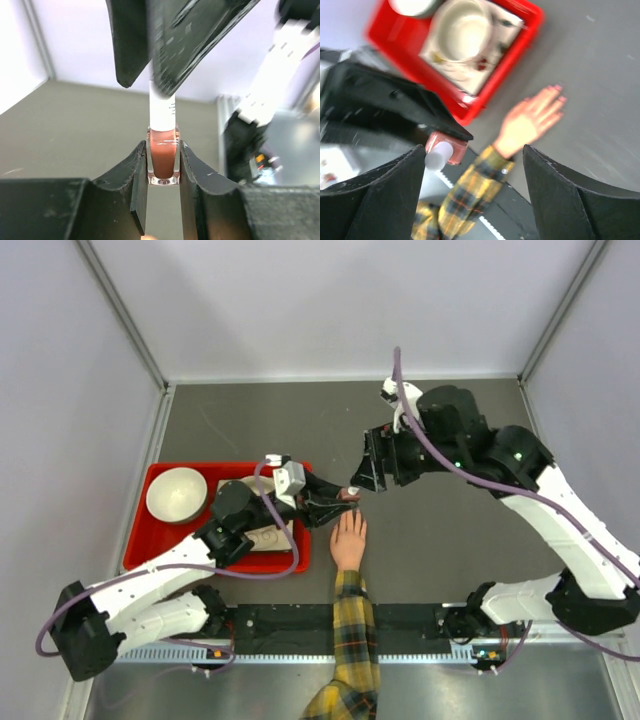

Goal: Paint the nails

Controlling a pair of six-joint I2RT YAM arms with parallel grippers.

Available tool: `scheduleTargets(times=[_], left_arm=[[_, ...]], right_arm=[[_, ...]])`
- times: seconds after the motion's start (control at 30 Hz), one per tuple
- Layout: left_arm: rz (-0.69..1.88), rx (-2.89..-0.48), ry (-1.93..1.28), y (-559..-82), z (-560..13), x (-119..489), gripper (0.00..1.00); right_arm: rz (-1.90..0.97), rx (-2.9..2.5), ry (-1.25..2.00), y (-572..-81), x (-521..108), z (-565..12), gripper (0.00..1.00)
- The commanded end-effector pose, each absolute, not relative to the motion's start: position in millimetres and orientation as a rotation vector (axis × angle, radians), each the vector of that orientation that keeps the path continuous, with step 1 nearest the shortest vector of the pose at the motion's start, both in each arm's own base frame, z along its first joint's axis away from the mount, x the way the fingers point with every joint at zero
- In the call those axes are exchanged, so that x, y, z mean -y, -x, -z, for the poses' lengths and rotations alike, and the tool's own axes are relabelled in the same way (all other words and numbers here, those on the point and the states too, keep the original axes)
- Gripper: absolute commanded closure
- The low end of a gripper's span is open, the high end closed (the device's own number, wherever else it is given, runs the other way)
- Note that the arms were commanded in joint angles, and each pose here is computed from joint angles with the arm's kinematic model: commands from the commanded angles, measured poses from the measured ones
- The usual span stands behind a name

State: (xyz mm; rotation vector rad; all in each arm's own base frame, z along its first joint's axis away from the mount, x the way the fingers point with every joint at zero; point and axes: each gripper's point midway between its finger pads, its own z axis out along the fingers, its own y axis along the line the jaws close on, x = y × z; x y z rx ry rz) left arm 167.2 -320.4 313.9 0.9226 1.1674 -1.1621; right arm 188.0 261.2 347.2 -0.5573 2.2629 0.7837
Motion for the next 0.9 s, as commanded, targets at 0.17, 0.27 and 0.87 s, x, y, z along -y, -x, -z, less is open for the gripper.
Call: scheduleTargets(times=[0.17, 0.27, 0.87], left_arm=[[1.194, -1.258, -0.457, -199, -360, 294, 1.00], [1.094, -1.267, -0.389, -215, -360, 283, 1.00], [0.902, -1.236, -0.301, -248, -365, 269, 1.00]], right_arm=[[-0.957, -2.113, 0.342, -180, -286, -413, 0.38], [-0.817, -2.152, 0.266, -197, -293, -405, 0.44], [-0.593, -2.096, 0.142, -253, -331, -392, 0.61]])
